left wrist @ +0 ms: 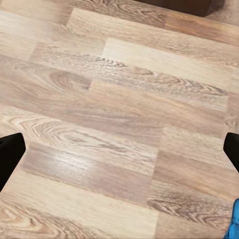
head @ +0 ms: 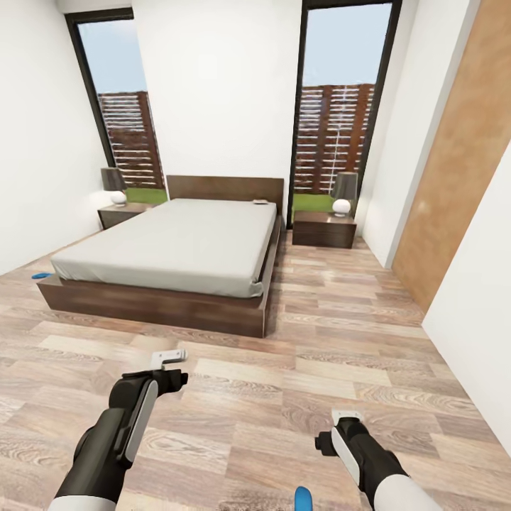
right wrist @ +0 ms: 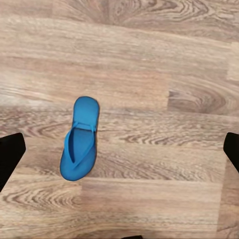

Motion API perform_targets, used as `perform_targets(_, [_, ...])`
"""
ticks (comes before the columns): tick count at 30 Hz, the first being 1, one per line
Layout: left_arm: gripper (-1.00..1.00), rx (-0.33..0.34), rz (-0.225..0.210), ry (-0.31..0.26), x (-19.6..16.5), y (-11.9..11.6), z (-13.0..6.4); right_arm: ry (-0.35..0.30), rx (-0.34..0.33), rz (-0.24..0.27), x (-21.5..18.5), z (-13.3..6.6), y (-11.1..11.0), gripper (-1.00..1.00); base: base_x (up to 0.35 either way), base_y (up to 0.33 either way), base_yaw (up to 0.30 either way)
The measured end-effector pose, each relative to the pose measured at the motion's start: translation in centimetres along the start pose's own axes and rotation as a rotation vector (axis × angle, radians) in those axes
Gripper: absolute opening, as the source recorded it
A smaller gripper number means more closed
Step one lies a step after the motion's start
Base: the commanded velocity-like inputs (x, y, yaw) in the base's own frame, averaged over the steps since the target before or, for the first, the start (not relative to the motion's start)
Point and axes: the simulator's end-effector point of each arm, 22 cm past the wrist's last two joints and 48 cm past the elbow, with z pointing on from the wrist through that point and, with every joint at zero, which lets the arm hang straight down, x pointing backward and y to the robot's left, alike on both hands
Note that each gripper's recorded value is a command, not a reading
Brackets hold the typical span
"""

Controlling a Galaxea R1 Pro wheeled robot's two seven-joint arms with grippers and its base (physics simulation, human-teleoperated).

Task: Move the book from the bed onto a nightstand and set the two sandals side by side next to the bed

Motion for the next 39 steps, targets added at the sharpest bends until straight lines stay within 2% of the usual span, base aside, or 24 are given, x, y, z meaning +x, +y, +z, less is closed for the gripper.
perform_targets(11, [1.00, -0.002, 0.004, 0.019, 2.5, 0.0, 2.2, 0.073, -0.009, -0.014, 3.0, 2.6, 0.6, 1.00, 0.000, 0.000, 0.000])
perform_targets(28, [1.00, -0.005, 0.006, 0.046, 6.4, 0.1, 5.4, 0.098, -0.010, -0.018, 5.8, 6.5, 1.0, 1.00, 0.000, 0.000, 0.007])
perform_targets(39, [1.00, -0.005, 0.006, 0.050, 8.5, 0.2, 7.1, 0.097, -0.009, -0.018, 7.0, 8.7, 1.1, 1.00, 0.000, 0.000, 0.159])
